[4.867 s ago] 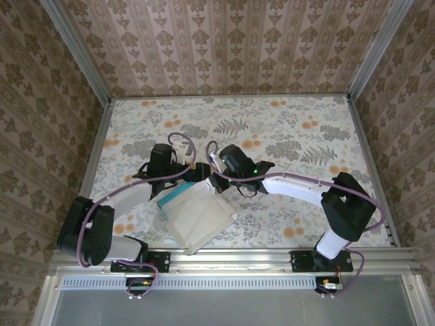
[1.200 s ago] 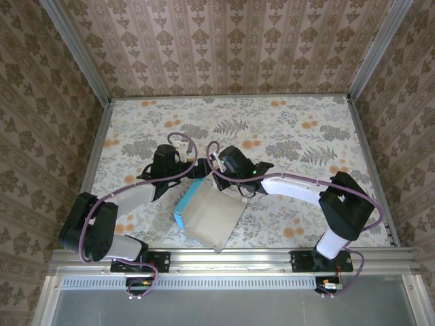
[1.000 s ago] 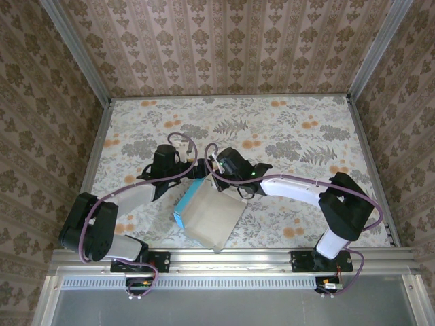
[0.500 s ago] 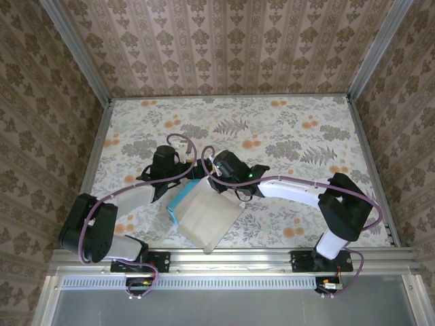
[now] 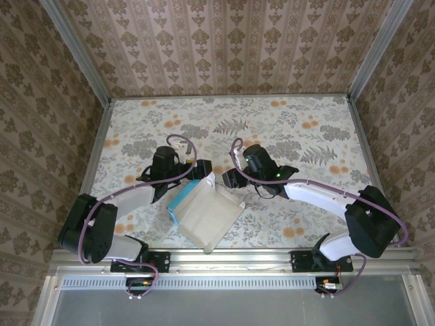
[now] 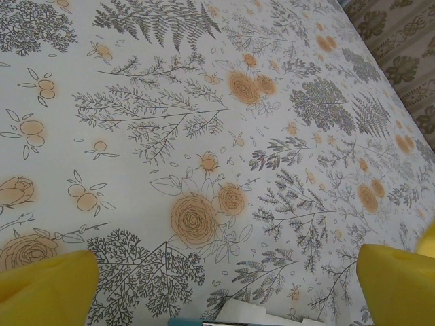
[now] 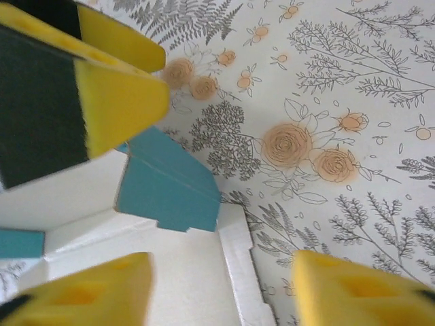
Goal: Fold the paper box
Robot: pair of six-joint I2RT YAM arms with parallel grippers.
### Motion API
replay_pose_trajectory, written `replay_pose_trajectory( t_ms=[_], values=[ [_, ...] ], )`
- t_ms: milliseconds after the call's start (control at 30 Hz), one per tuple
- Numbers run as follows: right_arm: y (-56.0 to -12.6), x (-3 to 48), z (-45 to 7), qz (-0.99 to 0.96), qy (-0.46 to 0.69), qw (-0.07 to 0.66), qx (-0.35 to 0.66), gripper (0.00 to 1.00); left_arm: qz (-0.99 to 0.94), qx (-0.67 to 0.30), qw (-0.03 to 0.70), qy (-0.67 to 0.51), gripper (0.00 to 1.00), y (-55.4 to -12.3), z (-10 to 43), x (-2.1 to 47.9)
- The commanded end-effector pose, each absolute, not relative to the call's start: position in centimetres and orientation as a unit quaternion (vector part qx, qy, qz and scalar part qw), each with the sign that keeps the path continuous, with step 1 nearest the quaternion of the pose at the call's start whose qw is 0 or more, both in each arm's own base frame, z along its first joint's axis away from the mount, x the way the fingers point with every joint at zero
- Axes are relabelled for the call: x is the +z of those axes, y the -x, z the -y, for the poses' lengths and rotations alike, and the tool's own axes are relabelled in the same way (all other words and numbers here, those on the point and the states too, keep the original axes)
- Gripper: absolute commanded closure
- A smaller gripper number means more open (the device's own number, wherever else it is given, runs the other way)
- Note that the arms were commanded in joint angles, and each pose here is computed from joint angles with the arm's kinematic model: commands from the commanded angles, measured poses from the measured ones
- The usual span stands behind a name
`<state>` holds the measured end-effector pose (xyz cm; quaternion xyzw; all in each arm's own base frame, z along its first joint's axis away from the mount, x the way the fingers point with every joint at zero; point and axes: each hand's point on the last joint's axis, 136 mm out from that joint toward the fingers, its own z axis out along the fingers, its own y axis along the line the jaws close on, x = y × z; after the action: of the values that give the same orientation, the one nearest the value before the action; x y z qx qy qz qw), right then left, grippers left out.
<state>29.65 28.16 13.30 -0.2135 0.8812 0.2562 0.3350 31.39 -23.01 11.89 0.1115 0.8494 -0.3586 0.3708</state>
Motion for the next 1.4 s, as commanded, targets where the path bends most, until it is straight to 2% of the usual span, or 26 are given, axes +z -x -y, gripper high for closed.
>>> replay_pose_trajectory(
  t_ms=[0, 100, 200, 267, 400, 467, 500, 533, 767, 1133, 1233, 1367],
  values=[
    [-29.6, 14.2, -28.7, -0.863, 0.222, 0.343, 0.296, 0.21, -0.865, -0.343, 0.350, -0.110, 0.03, -30.4, 22.2, 10.2],
    [-30.3, 14.8, -28.1, -0.863, 0.195, 0.346, 0.313, 0.07, -0.866, -0.342, 0.349, -0.109, 0.03, -30.3, 22.0, 10.1],
    [-30.8, 16.1, -27.5, -0.842, 0.192, 0.397, 0.312, 0.00, -0.867, -0.340, 0.347, -0.108, 0.03, -30.2, 21.9, 10.1],
    [-31.3, 15.8, -26.7, -0.851, 0.184, 0.395, 0.295, 0.00, -0.867, -0.340, 0.347, -0.109, 0.03, -30.1, 22.0, 10.2],
    [-32.5, 15.0, -26.2, -0.845, 0.168, 0.379, 0.336, 0.01, -0.867, -0.340, 0.347, -0.111, 0.03, -30.2, 22.0, 10.3],
    [-32.6, 14.5, -26.8, -0.839, 0.186, 0.355, 0.368, 0.10, -0.867, -0.340, 0.348, -0.110, 0.02, -30.2, 22.0, 10.3],
    [-32.8, 14.0, -27.2, -0.838, 0.192, 0.345, 0.376, 0.18, -0.867, -0.341, 0.348, -0.110, 0.02, -30.2, 22.0, 10.3],
    [-32.6, 13.8, -27.8, -0.831, 0.207, 0.340, 0.390, 0.20, -0.866, -0.341, 0.348, -0.110, 0.02, -30.2, 22.0, 10.3],
    [-33.3, 10.4, -29.4, -0.824, 0.215, 0.319, 0.415, 0.20, -0.868, -0.340, 0.345, -0.109, 0.02, -30.1, 22.0, 10.2],
    [-31.5, 9.7, -32.5, -0.813, 0.251, 0.323, 0.414, 0.21, -0.870, -0.336, 0.344, -0.111, 0.02, -29.9, 21.8, 10.1],
    [-31.0, 9.6, -33.2, -0.810, 0.258, 0.320, 0.419, 0.16, -0.869, -0.337, 0.344, -0.111, 0.02, -29.9, 21.8, 10.1],
    [-30.8, 9.4, -33.7, -0.808, 0.261, 0.326, 0.415, 0.17, -0.869, -0.338, 0.344, -0.113, 0.02, -29.8, 21.8, 10.1]
  ],
)
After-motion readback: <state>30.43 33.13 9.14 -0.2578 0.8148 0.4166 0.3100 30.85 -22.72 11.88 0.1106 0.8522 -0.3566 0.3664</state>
